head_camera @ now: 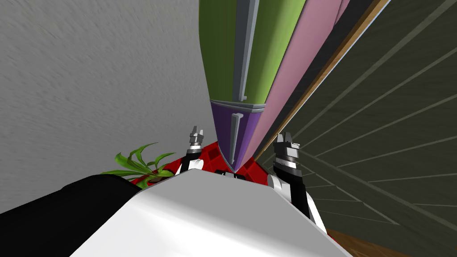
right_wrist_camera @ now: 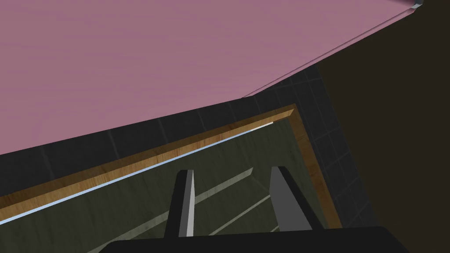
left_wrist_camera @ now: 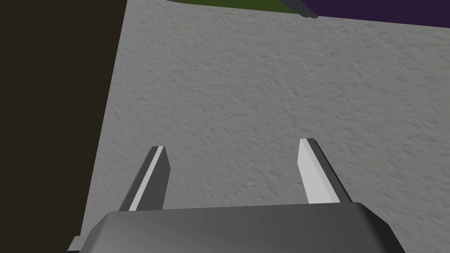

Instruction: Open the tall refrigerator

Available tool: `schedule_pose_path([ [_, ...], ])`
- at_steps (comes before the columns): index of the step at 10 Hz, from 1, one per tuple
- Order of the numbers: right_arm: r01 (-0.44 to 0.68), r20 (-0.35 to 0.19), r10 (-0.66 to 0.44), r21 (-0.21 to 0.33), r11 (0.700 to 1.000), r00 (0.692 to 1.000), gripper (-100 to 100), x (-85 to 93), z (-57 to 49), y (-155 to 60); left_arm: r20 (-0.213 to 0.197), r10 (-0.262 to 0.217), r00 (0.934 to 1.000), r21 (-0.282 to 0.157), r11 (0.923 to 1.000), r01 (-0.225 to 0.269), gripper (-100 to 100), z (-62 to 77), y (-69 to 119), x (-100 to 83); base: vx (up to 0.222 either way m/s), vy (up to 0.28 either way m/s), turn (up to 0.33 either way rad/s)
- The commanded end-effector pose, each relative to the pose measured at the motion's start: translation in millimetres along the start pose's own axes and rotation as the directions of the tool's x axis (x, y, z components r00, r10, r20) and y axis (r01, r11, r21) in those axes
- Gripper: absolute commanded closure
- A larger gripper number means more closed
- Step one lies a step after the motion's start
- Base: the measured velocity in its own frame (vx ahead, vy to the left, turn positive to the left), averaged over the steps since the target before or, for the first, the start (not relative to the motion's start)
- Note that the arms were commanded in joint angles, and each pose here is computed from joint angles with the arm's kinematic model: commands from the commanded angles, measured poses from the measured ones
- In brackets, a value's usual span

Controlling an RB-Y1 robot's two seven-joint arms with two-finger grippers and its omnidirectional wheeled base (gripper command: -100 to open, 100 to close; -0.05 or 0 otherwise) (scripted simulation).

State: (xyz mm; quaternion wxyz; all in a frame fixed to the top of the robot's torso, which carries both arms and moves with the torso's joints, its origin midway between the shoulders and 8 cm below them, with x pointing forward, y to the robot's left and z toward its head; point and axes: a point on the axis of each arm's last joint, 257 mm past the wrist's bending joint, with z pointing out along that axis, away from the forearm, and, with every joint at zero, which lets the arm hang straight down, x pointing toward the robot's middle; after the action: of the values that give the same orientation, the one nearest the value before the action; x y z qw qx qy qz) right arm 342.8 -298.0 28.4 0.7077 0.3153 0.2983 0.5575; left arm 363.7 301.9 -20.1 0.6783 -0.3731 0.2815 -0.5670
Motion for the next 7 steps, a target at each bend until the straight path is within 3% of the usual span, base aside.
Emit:
schedule_pose_path([
  [1,0.000,0.000,0.000,0.000,1.000,1.000,0,0.0,0.0,0.0,0.000,0.000,1.0000,0.000,1.0000,0.000,0,0.0,0.0,0.0,0.000,0.000,0.000],
  [2,0.000,0.000,0.000,0.000,1.000,1.000,0,0.0,0.0,0.0,-0.049,0.023,0.9985,-0.001,0.9997,-0.023,-100,4.7,0.3,7.4,0.000,0.000,0.000],
  [4,0.000,0.000,0.000,0.001,1.000,1.000,0,0.0,-0.1,-0.3,-0.111,0.051,0.9926,0.001,0.9987,-0.051,-100,14.9,0.7,19.4,-0.025,-0.002,-0.011],
  [7,0.000,0.000,0.000,0.001,1.000,1.000,0,0.0,-0.1,-0.3,-0.192,0.094,0.9769,0.014,0.9956,-0.093,-100,38.7,-1.5,41.9,-0.051,-0.007,-0.021],
])
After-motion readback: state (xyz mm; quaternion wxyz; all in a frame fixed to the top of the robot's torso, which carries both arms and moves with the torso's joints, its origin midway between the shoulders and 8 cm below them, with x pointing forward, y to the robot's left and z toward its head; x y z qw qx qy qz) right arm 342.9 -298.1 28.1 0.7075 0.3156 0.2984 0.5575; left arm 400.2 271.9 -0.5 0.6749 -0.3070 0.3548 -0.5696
